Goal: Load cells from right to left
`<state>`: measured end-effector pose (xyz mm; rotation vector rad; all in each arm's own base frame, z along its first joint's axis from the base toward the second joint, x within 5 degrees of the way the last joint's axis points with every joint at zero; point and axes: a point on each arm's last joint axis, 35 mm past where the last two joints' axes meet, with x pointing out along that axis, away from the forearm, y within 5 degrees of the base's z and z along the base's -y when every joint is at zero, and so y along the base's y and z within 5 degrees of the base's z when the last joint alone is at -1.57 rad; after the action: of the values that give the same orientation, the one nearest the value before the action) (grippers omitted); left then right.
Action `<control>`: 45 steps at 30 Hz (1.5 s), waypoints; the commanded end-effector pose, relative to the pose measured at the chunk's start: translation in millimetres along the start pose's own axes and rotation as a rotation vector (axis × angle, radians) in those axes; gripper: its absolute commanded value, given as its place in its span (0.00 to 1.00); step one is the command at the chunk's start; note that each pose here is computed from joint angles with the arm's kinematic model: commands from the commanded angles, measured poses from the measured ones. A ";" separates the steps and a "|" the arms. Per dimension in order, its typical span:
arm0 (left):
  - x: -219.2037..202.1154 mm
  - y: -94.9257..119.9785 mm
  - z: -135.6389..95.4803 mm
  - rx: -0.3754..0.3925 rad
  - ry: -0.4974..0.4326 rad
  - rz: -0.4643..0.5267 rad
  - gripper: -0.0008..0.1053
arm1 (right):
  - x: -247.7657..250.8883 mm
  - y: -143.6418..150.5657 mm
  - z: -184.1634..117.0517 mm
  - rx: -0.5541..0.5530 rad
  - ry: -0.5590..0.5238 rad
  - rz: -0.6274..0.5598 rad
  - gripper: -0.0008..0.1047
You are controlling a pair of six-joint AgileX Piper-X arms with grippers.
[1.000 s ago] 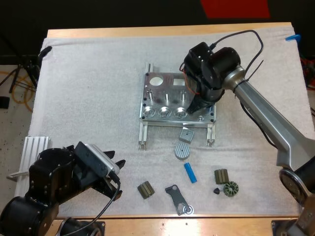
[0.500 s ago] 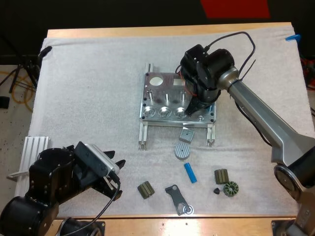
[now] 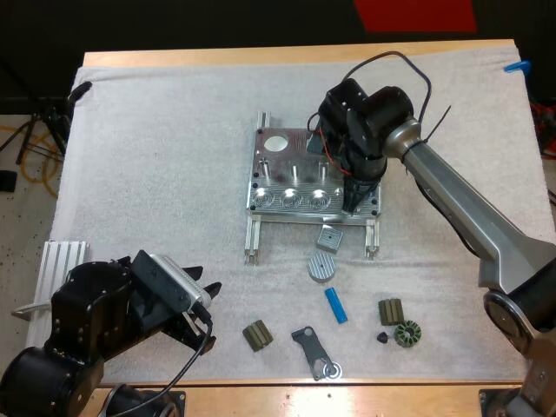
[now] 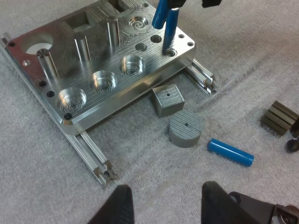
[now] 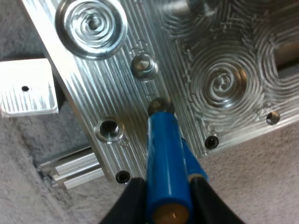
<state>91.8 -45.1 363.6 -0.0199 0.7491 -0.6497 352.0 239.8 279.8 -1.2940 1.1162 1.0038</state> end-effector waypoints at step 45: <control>-3.3 -1.8 1.2 0.001 -0.015 -0.009 0.33 | 34.5 1.6 4.7 -0.195 0.056 0.038 0.19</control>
<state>91.8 -45.1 363.6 -0.0199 0.7491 -0.6497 359.3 243.4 246.3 -1.4614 1.1110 1.1086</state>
